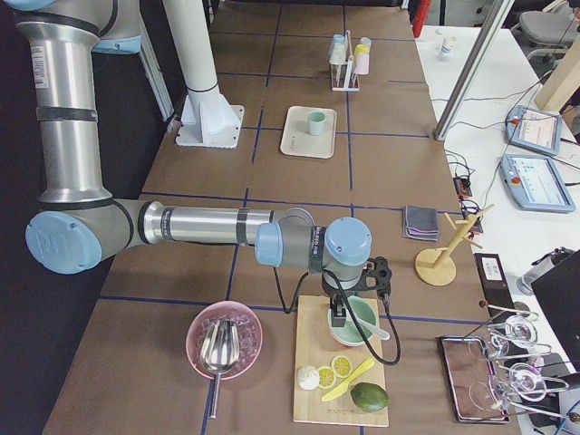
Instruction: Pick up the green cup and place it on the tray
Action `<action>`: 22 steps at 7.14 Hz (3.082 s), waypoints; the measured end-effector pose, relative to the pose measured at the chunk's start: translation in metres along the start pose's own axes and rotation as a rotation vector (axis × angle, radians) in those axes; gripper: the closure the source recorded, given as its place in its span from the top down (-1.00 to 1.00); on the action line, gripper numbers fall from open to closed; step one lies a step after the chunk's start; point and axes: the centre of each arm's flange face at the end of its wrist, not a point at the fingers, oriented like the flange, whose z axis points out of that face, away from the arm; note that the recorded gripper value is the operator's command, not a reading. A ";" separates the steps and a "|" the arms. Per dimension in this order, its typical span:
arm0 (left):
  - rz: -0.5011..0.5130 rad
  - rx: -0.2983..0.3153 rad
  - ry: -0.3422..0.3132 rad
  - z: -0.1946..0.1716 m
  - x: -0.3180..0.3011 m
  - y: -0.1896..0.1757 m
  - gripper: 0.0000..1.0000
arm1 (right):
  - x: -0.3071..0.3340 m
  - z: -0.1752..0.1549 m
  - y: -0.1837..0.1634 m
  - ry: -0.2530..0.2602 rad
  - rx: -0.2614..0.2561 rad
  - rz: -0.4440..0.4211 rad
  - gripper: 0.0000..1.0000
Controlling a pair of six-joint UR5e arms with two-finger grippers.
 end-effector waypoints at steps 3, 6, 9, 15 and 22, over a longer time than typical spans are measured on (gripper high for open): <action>-0.012 -0.015 0.014 0.011 -0.012 0.013 1.00 | -0.005 -0.005 -0.004 0.000 0.010 -0.007 1.00; -0.025 -0.017 0.040 0.029 -0.026 0.021 1.00 | -0.005 -0.005 -0.003 -0.003 0.009 -0.005 1.00; -0.015 0.002 0.035 0.035 -0.035 0.021 1.00 | -0.005 -0.004 -0.003 -0.004 0.009 -0.004 1.00; -0.016 0.014 0.031 0.029 -0.034 0.017 1.00 | -0.004 -0.004 -0.004 -0.004 0.008 -0.002 1.00; -0.100 0.035 0.027 0.023 -0.033 0.013 1.00 | -0.003 -0.004 -0.003 -0.003 0.007 -0.001 1.00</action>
